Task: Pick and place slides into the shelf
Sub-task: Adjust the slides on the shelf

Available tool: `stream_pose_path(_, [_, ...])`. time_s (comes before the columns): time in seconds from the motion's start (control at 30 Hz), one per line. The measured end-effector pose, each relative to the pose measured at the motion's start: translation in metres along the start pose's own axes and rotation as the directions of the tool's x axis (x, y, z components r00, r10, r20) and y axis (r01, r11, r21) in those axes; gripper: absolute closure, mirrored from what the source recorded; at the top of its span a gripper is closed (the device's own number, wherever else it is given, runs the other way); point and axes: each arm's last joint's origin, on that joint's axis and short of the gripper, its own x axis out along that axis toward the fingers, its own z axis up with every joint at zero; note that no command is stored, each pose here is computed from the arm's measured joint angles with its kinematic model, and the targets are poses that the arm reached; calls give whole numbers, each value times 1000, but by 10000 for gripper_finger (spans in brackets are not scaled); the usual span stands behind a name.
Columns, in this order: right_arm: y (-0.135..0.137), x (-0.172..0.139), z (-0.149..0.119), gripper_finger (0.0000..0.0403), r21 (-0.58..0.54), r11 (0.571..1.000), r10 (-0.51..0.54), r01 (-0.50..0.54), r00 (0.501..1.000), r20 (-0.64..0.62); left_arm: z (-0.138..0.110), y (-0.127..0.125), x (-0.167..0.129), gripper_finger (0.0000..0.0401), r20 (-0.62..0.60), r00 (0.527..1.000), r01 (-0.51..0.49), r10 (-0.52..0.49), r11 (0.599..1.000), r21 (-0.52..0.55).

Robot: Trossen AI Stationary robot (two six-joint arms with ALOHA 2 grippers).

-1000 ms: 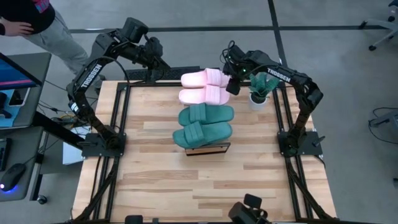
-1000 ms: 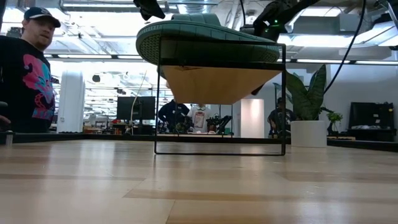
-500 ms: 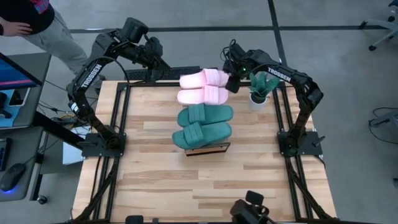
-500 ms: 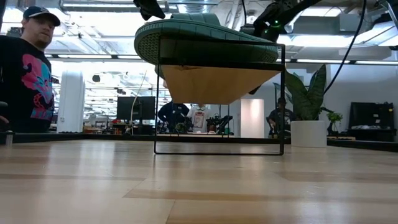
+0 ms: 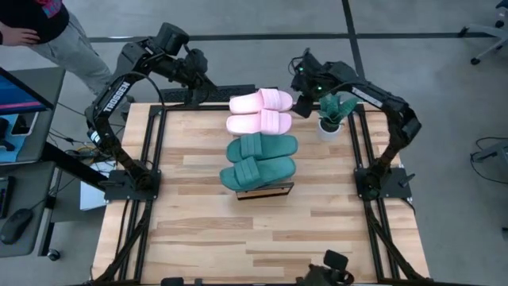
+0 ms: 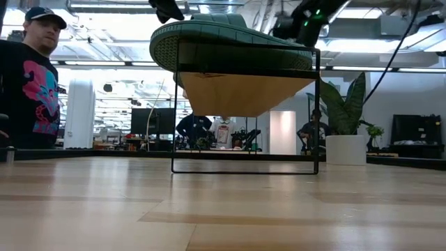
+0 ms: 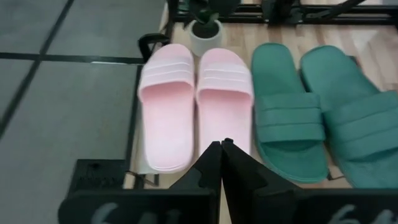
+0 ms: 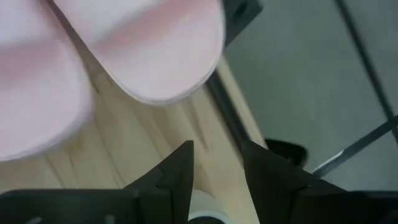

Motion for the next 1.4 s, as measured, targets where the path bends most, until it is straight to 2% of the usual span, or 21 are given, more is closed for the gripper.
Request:
stream_pose_path(0.2, [7, -58, -11, 274, 42, 999, -27, 20, 984, 175, -3, -3, 0, 401, -19, 999, 47, -48, 999, -24])
stream_pose_path(0.37, [21, -97, -23, 274, 54, 992, 89, -112, 943, 319, -4, -6, -1, 401, -18, 997, 69, -70, 997, -34])
stream_pose_path(0.47, [31, -109, -27, 274, 45, 987, 127, -152, 929, 348, -2, -8, -1, 401, -2, 995, 95, -95, 995, -31])
stream_pose_path(0.67, [45, -106, -26, 274, 25, 981, 177, -192, 941, 288, -1, -12, 0, 401, -8, 994, 112, -112, 993, -24])
stream_pose_path(1.03, [47, -86, -19, 274, 21, 966, 246, -256, 944, 222, 0, -16, 2, 401, -16, 992, 128, -128, 992, -14])
stream_pose_path(1.4, [50, -77, -25, 274, -7, 963, 270, -271, 956, 110, -1, -17, 2, 401, -19, 988, 150, -150, 989, -13])
